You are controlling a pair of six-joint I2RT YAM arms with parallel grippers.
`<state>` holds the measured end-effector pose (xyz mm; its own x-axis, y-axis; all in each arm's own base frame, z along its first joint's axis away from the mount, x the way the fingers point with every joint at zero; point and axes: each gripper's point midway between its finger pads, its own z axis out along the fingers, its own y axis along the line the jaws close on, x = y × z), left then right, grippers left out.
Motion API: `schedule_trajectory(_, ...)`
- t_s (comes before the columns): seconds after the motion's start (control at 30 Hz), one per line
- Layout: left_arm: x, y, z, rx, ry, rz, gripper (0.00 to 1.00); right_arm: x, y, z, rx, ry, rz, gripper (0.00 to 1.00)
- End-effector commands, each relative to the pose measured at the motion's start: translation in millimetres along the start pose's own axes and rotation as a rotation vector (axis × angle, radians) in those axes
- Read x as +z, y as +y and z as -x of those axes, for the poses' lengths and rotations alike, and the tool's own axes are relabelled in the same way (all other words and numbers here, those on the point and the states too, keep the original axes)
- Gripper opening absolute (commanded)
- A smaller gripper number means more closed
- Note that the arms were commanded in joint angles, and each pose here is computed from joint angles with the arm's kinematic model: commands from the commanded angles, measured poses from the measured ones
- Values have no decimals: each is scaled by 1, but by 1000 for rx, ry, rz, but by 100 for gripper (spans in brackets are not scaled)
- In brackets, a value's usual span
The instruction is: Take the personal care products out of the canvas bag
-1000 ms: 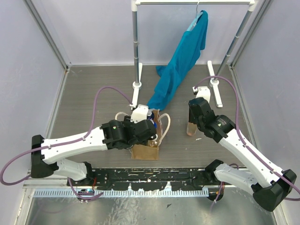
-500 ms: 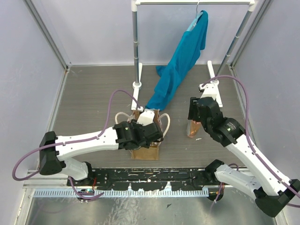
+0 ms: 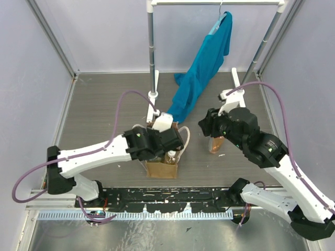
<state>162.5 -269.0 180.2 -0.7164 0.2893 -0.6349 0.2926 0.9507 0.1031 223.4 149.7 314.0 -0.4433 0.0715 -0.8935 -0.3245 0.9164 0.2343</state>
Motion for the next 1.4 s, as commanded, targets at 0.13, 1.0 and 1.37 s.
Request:
schedule_trajectory(0.13, -145, 69, 136, -168, -389, -65, 0, 2, 98, -6, -132, 6, 250, 48)
schedule_trajectory(1.0, -105, 138, 82, -360, -383, 41, 0, 44, 132, -139, -240, 338, 259, 56)
schedule_trajectory(1.37, -43, 134, 34, -401, -287, 98, 0, 48, 131, -155, -281, 386, 241, 55)
